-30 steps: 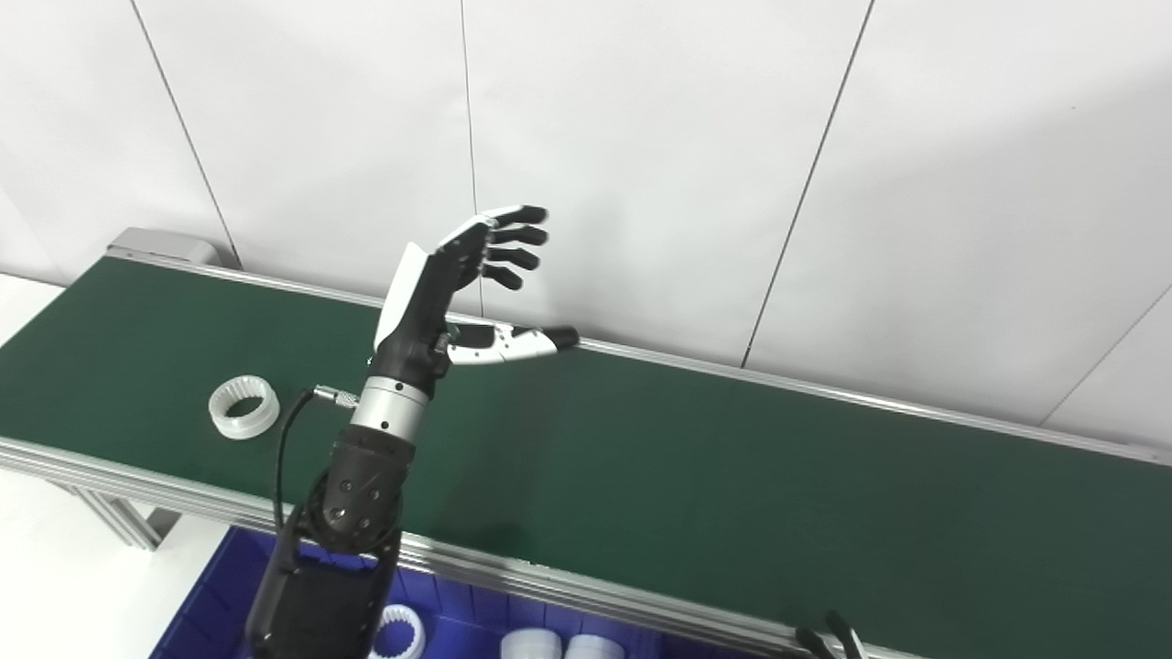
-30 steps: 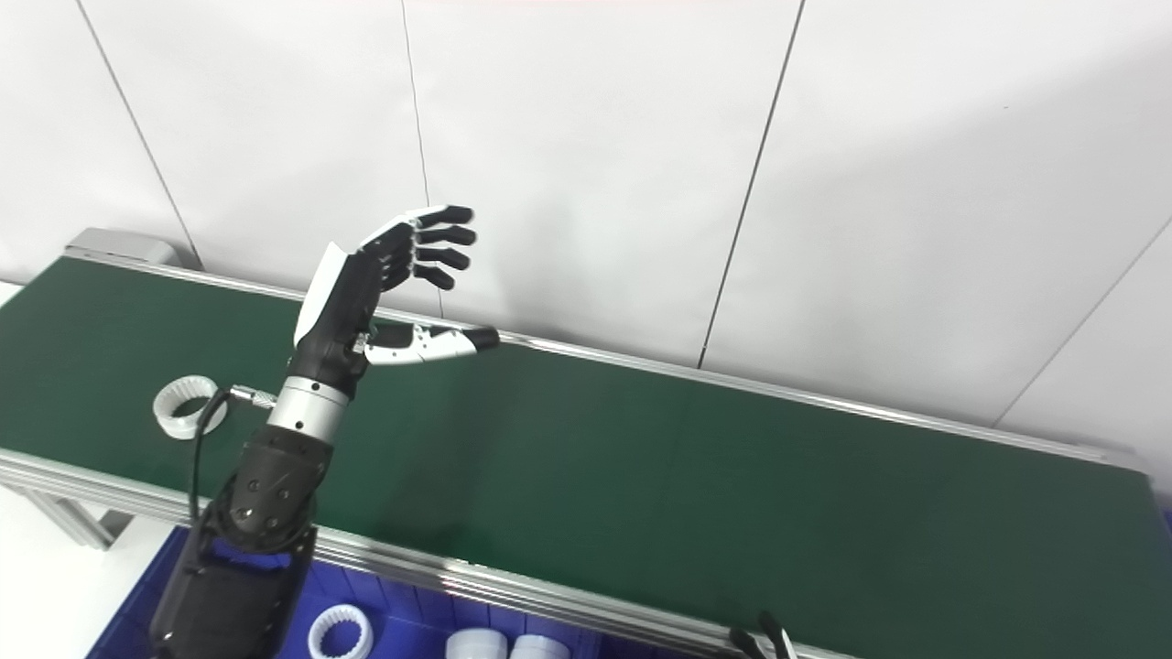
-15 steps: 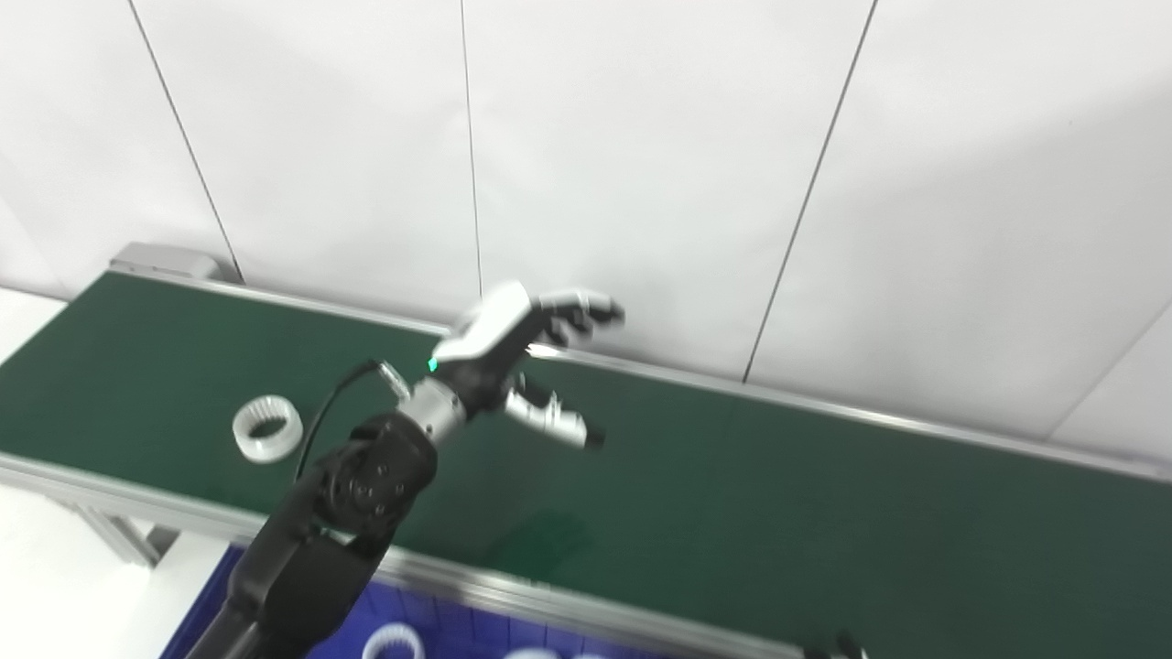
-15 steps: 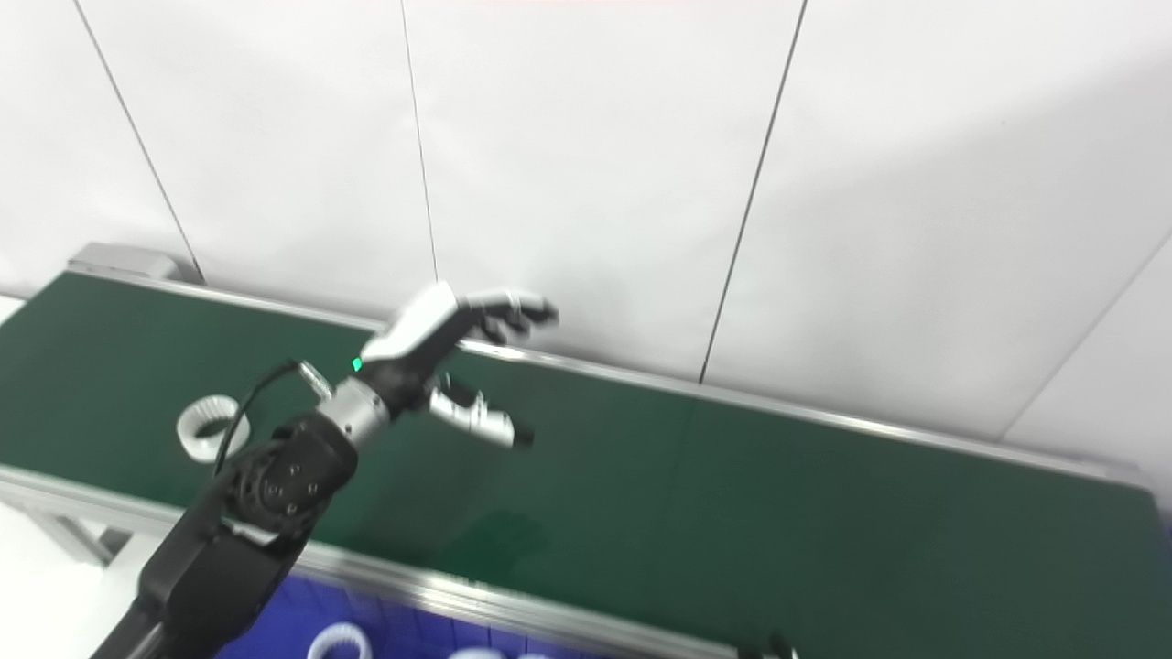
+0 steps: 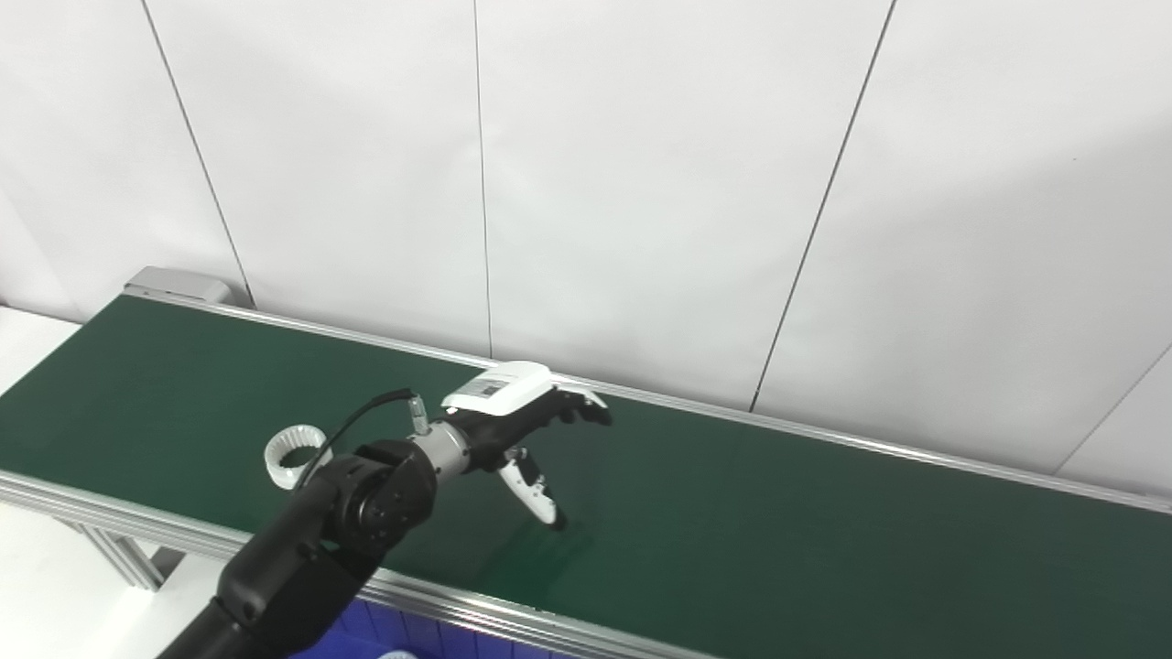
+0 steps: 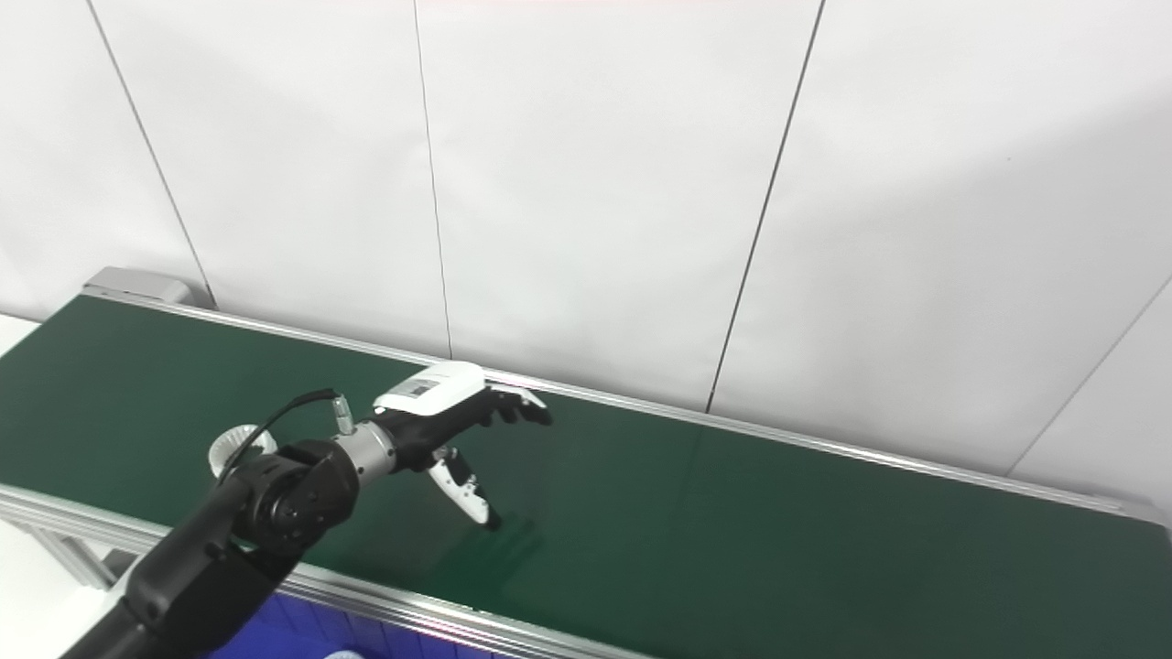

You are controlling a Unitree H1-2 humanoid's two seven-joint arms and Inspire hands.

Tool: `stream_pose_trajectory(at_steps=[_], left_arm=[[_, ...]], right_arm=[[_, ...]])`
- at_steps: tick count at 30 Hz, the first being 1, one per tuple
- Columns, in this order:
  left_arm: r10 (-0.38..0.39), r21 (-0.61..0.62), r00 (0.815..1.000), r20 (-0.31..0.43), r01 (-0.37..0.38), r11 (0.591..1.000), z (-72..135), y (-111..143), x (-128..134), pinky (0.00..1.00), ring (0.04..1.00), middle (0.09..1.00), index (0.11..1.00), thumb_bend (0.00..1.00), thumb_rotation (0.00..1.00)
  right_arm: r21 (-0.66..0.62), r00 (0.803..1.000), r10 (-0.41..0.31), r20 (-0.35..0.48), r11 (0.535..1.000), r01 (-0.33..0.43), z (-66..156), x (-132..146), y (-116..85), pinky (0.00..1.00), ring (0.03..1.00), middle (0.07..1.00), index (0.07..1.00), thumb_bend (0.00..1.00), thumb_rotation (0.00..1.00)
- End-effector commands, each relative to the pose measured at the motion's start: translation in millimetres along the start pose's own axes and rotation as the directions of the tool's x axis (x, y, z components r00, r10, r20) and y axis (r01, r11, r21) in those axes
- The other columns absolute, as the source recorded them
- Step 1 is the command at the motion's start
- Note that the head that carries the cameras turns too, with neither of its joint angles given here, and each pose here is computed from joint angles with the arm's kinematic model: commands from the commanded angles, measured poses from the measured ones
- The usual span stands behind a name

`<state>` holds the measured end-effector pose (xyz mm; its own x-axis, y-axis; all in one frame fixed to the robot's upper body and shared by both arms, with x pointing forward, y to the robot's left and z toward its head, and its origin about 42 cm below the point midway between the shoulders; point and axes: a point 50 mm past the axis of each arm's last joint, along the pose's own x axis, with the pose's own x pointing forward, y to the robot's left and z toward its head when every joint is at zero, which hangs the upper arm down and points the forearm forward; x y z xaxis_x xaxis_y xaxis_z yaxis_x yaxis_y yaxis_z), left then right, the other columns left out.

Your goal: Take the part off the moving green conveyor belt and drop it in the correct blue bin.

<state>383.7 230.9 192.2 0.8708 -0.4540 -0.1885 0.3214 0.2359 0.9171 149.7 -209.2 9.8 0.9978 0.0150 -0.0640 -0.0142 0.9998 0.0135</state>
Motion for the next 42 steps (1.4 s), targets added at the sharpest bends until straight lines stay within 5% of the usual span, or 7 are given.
stream_pose_trajectory(at_steps=[1, 15, 42], left_arm=[[0.048, 0.083, 0.999, 0.02, -0.05, 0.995, 0.5, 28.3, 4.7, 0.68, 0.771, 0.813, 0.791, 0.89, 0.08], [-0.025, 0.112, 0.998, -0.057, 0.031, 0.993, -17.8, 24.9, 11.9, 0.71, 0.793, 0.828, 0.766, 0.89, 0.06], [-0.117, 0.103, 0.989, -0.092, 0.126, 0.987, -34.6, -14.1, -0.9, 0.72, 0.826, 0.858, 0.797, 0.89, 0.06]], right_arm=[[0.004, 0.997, 0.012, 0.074, 1.0, -0.012, 8.9, 5.3, 1.7, 0.77, 0.818, 0.855, 0.959, 0.1, 1.0], [-0.011, 0.997, 0.01, 0.074, 1.0, -0.009, 9.2, 4.1, 0.2, 0.77, 0.82, 0.859, 0.958, 0.08, 1.0], [0.0, 0.997, 0.006, 0.077, 1.0, -0.006, 10.7, 0.7, -2.2, 0.78, 0.816, 0.849, 0.953, 0.11, 0.97]])
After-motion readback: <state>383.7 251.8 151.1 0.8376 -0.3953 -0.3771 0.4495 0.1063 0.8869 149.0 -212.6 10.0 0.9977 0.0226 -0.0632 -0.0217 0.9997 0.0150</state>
